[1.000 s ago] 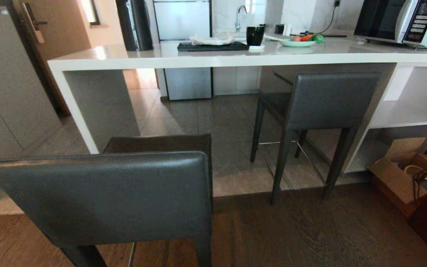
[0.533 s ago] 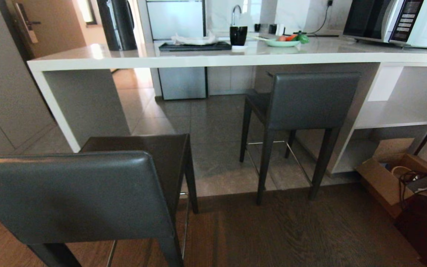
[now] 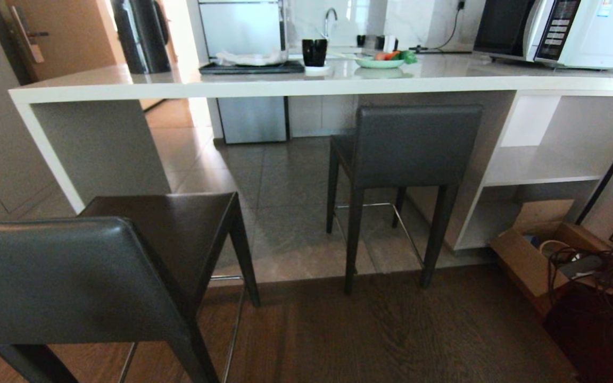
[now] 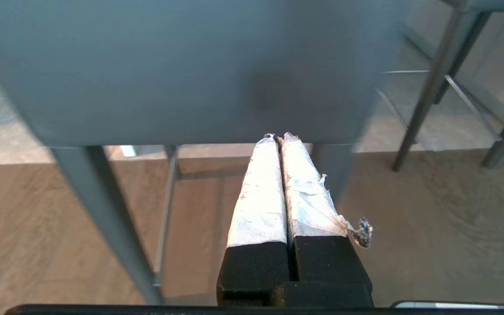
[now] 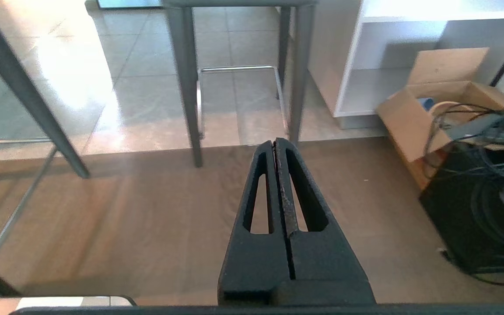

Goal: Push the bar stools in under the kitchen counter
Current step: Pull the gray chair out from under the dining table

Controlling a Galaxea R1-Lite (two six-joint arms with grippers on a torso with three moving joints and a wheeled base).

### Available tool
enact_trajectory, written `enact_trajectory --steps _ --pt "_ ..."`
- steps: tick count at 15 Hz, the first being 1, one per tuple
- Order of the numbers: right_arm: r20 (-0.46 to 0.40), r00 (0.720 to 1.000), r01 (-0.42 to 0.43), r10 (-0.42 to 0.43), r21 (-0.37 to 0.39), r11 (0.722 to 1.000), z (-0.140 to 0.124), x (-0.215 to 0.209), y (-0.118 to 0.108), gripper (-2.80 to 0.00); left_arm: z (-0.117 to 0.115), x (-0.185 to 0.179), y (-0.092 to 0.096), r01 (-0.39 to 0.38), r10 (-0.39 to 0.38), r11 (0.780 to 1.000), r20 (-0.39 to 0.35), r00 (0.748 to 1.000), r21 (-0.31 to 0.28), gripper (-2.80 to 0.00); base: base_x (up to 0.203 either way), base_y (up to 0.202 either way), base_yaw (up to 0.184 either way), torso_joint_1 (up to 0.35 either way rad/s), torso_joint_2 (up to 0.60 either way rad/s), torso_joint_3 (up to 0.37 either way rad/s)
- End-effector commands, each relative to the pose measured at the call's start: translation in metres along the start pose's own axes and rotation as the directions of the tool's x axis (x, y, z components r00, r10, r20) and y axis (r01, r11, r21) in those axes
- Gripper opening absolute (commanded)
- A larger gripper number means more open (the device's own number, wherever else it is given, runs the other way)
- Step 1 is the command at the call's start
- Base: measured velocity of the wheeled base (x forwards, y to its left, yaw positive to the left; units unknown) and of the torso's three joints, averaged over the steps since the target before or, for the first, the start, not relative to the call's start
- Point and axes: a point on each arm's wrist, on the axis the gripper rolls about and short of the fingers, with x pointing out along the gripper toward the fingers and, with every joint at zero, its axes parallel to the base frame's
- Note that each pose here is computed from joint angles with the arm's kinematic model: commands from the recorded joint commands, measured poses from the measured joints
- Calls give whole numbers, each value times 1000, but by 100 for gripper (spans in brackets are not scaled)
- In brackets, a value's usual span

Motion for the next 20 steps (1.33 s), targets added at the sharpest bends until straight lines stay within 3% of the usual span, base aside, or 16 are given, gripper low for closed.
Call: enact_trajectory --steps 1,9,15,20 --pt "-1 1000 -1 1 0 1000 0 0 0 -280 0 0 0 -1 1 1000 -1 1000 0 -280 0 -197 -1 4 4 1" --pt "-1 1000 1 -1 0 1000 0 0 0 -280 0 0 0 -1 1 1000 -1 1000 0 -280 0 -171 1 1 2 4" --pt "-1 1000 0 0 0 1000 0 0 0 -280 0 0 0 -2 2 1000 -1 1000 0 -280 0 0 0 0 0 0" --pt "-1 1000 0 0 0 1000 0 0 0 -280 0 0 0 -2 2 1000 -1 1000 0 -280 179 0 -1 4 2 0"
